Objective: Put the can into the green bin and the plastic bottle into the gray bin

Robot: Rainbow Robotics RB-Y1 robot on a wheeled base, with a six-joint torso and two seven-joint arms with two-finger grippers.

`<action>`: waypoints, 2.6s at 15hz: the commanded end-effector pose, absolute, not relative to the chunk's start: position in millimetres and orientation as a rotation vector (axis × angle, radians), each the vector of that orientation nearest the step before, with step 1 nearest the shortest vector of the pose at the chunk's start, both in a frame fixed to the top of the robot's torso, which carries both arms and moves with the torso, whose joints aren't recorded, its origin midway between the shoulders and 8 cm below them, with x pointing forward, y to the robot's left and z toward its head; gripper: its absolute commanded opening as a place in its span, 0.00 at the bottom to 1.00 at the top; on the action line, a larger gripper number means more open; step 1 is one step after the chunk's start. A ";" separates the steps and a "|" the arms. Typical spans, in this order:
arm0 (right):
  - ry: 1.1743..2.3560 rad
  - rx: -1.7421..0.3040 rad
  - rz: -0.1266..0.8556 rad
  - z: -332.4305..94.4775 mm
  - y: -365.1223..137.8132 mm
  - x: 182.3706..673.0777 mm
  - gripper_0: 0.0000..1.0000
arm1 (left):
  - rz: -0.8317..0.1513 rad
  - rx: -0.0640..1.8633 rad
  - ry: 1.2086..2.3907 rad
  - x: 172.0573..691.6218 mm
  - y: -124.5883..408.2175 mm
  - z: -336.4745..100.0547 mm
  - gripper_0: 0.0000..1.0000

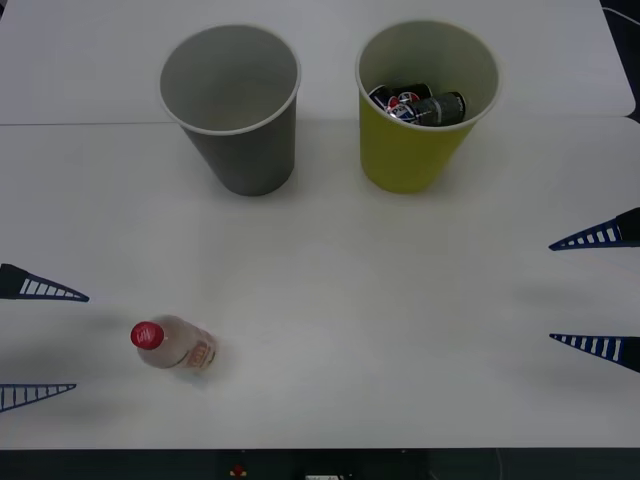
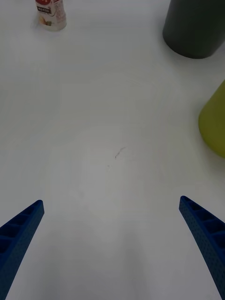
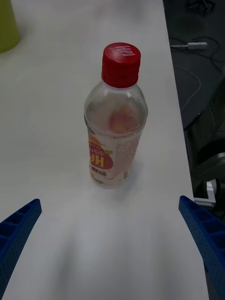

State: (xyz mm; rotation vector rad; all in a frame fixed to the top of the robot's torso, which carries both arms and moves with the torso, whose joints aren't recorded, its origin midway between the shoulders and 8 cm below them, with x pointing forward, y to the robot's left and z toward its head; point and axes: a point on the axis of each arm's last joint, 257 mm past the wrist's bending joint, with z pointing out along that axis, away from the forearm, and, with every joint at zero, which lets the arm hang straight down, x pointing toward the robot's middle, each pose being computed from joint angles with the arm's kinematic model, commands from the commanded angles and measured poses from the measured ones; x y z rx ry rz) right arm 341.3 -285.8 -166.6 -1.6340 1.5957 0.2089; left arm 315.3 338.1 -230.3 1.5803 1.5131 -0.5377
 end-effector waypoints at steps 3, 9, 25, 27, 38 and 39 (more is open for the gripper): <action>1.596 -1.634 0.209 -166.6 -285.8 341.3 1.00 | -0.603 1.494 1.492 323.5 324.6 -249.4 1.00; 1.596 -1.634 0.209 -166.6 -285.8 341.3 1.00 | -0.653 1.496 1.400 327.5 289.8 -268.7 1.00; 1.596 -1.634 0.209 -166.6 -285.8 341.3 1.00 | -0.678 1.440 1.314 342.2 214.3 -300.9 0.61; 1.596 -1.634 0.209 -166.6 -285.8 341.3 1.00 | -0.675 1.435 1.323 343.8 214.2 -302.1 0.00; 1.596 -1.634 0.209 -166.6 -285.8 341.3 1.00 | -0.703 1.415 1.335 345.0 209.5 -294.1 0.00; 1.596 -1.634 0.209 -166.6 -285.8 341.3 1.00 | -0.718 1.409 1.353 344.0 208.6 -293.2 0.00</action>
